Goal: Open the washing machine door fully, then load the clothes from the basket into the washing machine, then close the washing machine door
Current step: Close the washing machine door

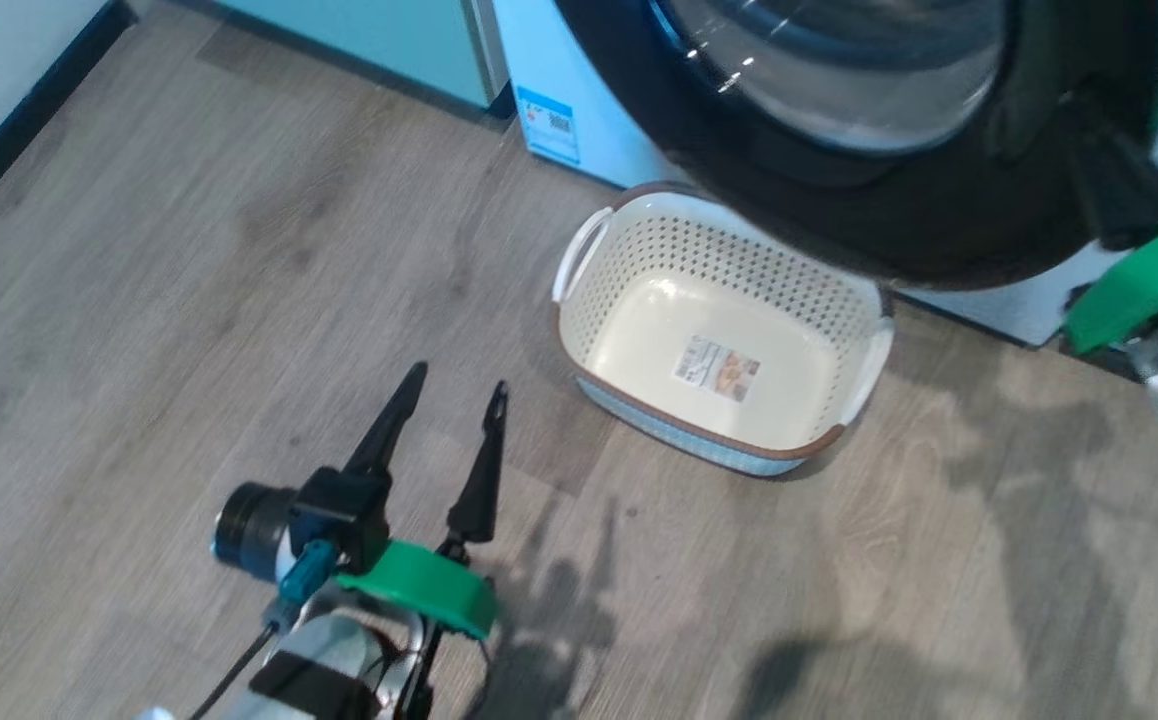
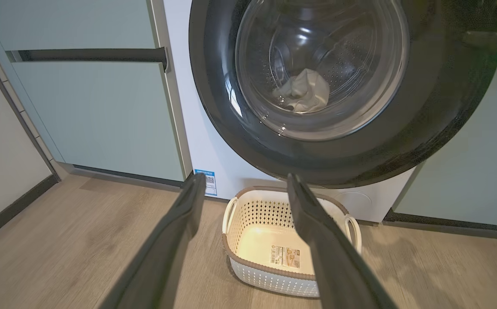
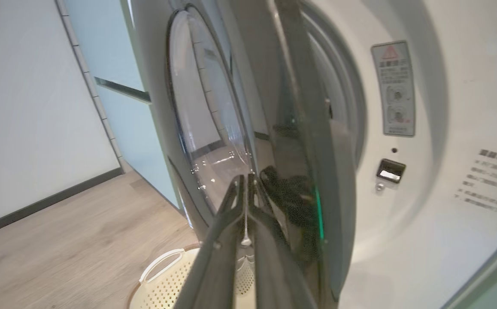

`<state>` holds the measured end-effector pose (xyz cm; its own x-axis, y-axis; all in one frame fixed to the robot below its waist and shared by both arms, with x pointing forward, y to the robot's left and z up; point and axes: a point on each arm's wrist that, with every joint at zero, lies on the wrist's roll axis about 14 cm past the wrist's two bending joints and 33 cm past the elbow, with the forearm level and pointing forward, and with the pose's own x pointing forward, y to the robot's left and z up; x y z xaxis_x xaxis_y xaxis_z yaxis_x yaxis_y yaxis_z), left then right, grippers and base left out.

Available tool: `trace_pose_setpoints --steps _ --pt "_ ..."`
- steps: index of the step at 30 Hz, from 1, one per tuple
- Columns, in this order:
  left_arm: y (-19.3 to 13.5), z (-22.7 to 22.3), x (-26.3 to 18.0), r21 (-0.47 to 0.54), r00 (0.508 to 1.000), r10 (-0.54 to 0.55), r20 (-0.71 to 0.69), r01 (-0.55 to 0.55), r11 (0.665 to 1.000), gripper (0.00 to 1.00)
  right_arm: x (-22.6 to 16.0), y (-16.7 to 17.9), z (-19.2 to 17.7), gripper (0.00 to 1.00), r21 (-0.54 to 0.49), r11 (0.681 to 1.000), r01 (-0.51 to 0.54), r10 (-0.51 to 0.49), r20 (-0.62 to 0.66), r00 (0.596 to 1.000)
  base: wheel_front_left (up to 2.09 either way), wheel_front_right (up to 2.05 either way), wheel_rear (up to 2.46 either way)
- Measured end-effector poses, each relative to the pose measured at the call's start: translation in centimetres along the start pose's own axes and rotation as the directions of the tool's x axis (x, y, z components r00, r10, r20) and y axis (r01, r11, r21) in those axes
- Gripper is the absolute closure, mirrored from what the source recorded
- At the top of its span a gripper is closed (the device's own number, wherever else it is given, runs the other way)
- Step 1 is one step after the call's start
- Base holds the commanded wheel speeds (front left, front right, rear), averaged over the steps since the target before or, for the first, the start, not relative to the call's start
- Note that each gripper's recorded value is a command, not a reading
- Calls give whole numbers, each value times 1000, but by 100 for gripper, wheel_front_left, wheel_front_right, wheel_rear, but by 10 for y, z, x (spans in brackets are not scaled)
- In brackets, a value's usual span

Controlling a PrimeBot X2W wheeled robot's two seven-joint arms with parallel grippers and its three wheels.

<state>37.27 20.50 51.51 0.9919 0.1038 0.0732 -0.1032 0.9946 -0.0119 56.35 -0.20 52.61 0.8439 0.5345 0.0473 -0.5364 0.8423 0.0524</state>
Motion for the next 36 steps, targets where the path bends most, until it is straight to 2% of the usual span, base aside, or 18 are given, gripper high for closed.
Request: trace_pose_setpoints --steps 9,26,36 --pt "-4 3 10 -8 1000 -1 15 1 1000 0 30 -37 -6 100 -35 998 51 -52 -24 998 0 0 0" --pt "5 -7 10 -1 999 36 -17 -36 999 0 86 -66 2 100 -80 993 87 -89 -21 996 0 0 0" --pt "12 -7 7 7 998 58 -22 -58 998 0 99 -69 0 100 -93 992 91 -94 -35 995 0 0 0"
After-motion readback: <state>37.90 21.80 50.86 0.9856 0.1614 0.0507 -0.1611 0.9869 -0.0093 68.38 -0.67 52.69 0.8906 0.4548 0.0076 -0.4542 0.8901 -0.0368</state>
